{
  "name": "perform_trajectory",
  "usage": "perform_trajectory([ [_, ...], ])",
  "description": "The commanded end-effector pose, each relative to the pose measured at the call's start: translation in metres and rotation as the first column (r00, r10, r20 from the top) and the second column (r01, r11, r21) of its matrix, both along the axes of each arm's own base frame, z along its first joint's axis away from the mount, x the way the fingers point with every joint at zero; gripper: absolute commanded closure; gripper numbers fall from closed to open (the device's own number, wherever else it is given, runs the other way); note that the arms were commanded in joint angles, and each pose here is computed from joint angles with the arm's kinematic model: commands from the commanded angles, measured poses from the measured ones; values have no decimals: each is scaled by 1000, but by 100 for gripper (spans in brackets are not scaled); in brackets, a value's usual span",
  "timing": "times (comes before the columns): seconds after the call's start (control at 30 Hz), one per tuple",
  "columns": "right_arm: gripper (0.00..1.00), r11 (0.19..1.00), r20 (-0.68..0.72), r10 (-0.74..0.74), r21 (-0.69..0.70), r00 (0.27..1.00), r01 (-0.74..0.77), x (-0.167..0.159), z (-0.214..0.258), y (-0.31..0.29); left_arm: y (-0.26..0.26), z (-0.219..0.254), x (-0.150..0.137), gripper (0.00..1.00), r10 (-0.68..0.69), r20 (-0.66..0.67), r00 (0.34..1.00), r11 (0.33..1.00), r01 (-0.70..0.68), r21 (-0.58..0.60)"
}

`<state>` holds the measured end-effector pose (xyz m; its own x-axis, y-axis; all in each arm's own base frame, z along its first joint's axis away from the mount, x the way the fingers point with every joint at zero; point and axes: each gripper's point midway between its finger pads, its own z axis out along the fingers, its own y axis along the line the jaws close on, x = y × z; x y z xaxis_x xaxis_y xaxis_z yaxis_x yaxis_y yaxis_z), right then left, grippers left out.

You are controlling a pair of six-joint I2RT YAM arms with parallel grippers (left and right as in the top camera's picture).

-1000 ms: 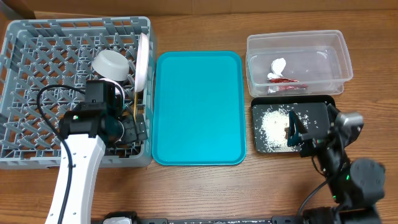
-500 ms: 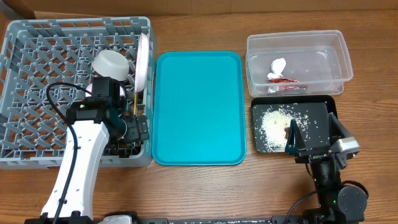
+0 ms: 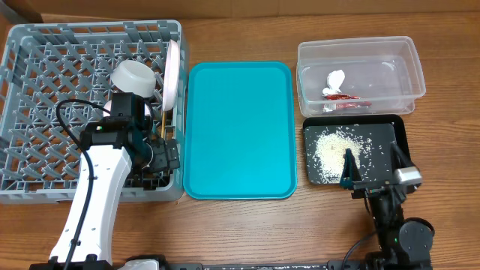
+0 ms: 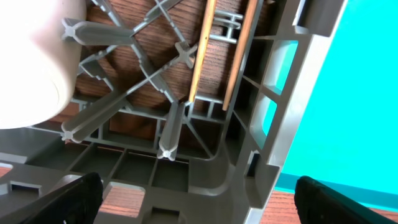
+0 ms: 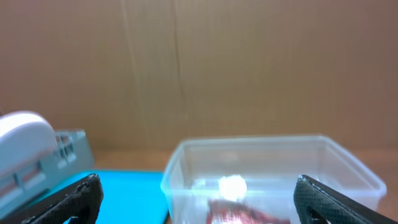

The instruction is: Sort waste into correct bins and load items into the dishwasher

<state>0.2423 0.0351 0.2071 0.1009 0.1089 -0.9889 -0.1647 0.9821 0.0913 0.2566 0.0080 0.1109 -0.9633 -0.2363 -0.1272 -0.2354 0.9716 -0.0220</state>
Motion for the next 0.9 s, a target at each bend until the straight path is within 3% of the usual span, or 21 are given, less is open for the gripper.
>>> perform_trajectory([
  [0.0,0,999,-71,-3,-36,997,1,1,-21,0,1,-3,0,0,5,-7,1000,1000,-5,8],
  [0.07,0,999,-139,13,-43,990,-19,1,-38,3,1,-3,0,0,5,-7,1000,1000,-5,8],
  [0.87,0,999,-133,16,-43,991,-21,1,-37,3,1,-3,0,0,5,-7,1000,1000,-5,8],
])
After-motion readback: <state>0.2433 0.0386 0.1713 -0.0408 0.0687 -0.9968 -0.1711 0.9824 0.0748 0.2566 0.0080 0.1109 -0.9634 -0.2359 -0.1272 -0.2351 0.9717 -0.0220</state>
